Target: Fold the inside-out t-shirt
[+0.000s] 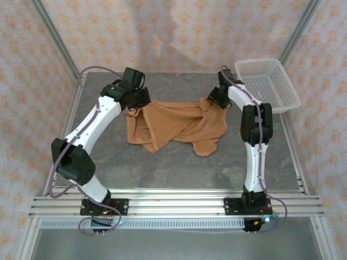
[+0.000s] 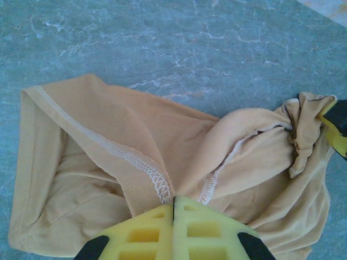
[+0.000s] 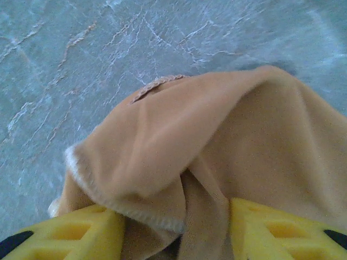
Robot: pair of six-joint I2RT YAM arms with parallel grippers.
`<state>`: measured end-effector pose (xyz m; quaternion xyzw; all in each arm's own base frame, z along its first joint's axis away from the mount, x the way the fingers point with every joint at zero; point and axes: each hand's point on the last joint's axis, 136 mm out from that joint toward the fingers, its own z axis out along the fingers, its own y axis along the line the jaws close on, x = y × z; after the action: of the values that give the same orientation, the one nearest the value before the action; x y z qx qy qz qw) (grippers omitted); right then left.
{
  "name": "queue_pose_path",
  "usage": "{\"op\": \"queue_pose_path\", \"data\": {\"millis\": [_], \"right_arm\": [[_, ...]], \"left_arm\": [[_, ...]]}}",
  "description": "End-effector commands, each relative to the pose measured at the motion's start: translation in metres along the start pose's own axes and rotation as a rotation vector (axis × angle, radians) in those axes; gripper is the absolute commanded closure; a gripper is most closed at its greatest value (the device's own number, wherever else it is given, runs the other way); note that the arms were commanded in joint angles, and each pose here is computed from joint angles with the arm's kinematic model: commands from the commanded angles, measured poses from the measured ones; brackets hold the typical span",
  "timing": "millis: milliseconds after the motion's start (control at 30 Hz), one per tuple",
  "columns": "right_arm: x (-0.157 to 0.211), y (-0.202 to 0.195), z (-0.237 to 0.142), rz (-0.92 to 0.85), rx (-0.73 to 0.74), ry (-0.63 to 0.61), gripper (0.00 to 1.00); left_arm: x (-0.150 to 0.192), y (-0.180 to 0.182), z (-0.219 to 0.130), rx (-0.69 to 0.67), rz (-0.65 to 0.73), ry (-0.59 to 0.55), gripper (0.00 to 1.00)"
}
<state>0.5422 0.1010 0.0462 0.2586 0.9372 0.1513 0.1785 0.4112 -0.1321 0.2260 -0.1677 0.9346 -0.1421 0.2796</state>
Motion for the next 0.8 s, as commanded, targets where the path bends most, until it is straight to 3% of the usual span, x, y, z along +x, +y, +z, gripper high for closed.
{"op": "queue_pose_path", "data": {"millis": [0, 67, 133, 167, 300, 400, 567, 767], "right_arm": [[-0.011, 0.023, 0.012, 0.044, -0.068, -0.019, 0.54], [-0.016, 0.029, 0.009, 0.048, -0.079, -0.032, 0.79], [-0.02, 0.035, -0.007, 0.042, -0.089, -0.043, 0.97], [-0.023, 0.038, -0.02, 0.035, -0.096, -0.059, 1.0], [-0.034, 0.047, -0.095, -0.022, -0.107, -0.146, 1.0], [-0.041, 0.05, -0.169, -0.058, -0.136, -0.242, 1.0], [-0.032, 0.048, -0.281, -0.086, -0.235, -0.407, 1.0], [-0.001, 0.035, -0.377, -0.106, -0.318, -0.542, 1.0]], "left_arm": [[0.006, 0.011, -0.003, -0.024, 0.017, 0.034, 1.0], [0.005, 0.016, -0.004, -0.032, 0.017, 0.036, 1.0], [0.003, 0.02, -0.007, -0.037, 0.014, 0.032, 1.0], [0.002, 0.022, -0.009, -0.037, 0.01, 0.029, 1.0], [-0.015, 0.033, -0.031, -0.042, -0.02, -0.001, 1.0], [-0.039, 0.042, -0.067, -0.021, -0.036, -0.071, 1.0], [-0.074, 0.06, -0.15, 0.025, -0.127, -0.274, 1.0], [-0.084, 0.077, -0.242, 0.074, -0.224, -0.502, 1.0]]}}
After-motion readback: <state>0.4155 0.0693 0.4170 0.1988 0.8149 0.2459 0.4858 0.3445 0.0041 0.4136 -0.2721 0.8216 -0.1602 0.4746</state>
